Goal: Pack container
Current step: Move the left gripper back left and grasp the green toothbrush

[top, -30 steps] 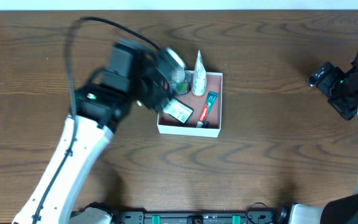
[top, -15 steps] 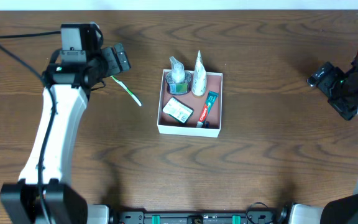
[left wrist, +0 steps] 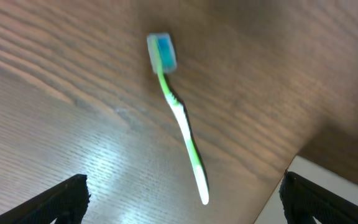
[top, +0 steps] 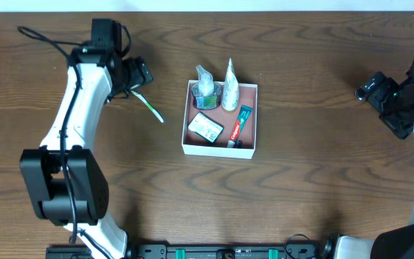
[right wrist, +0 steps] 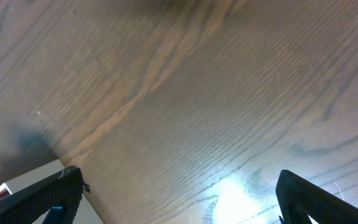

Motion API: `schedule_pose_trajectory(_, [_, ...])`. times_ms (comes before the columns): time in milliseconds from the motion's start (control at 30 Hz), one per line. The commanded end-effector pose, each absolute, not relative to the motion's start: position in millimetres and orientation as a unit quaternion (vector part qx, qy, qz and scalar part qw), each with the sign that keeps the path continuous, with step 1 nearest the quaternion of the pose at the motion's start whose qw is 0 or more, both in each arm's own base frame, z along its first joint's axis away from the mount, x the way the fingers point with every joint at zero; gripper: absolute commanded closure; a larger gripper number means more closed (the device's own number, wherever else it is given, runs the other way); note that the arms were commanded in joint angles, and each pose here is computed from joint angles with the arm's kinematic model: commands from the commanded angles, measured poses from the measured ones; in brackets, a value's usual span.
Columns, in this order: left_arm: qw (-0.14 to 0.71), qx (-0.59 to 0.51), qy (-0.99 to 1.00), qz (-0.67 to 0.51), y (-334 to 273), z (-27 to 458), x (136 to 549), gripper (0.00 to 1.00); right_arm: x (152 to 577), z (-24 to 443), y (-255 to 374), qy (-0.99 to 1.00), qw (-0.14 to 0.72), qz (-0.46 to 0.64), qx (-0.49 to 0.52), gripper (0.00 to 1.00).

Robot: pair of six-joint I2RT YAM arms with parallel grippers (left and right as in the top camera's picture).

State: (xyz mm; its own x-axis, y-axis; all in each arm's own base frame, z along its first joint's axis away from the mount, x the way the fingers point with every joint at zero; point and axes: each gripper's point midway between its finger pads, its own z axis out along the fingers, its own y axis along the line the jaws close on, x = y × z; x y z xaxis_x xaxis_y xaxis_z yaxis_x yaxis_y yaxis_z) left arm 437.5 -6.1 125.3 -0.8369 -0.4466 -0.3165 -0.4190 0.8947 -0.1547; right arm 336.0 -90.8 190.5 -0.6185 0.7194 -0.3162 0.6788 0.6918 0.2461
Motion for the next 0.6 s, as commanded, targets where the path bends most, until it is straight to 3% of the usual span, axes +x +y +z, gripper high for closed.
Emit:
schedule_pose_trajectory(0, [0.172,-0.244,0.954,-0.026,-1.5,121.9,445.8,0.02,337.8,191.5,-92.2,0.895,0.199,0.054,0.395,0.01])
schedule_pose_trajectory(567, [0.101,-0.267,0.958,-0.011,-2.1,51.8,446.4,0.02,337.8,191.5,-92.2,0.895,0.199,0.054,0.395,0.01])
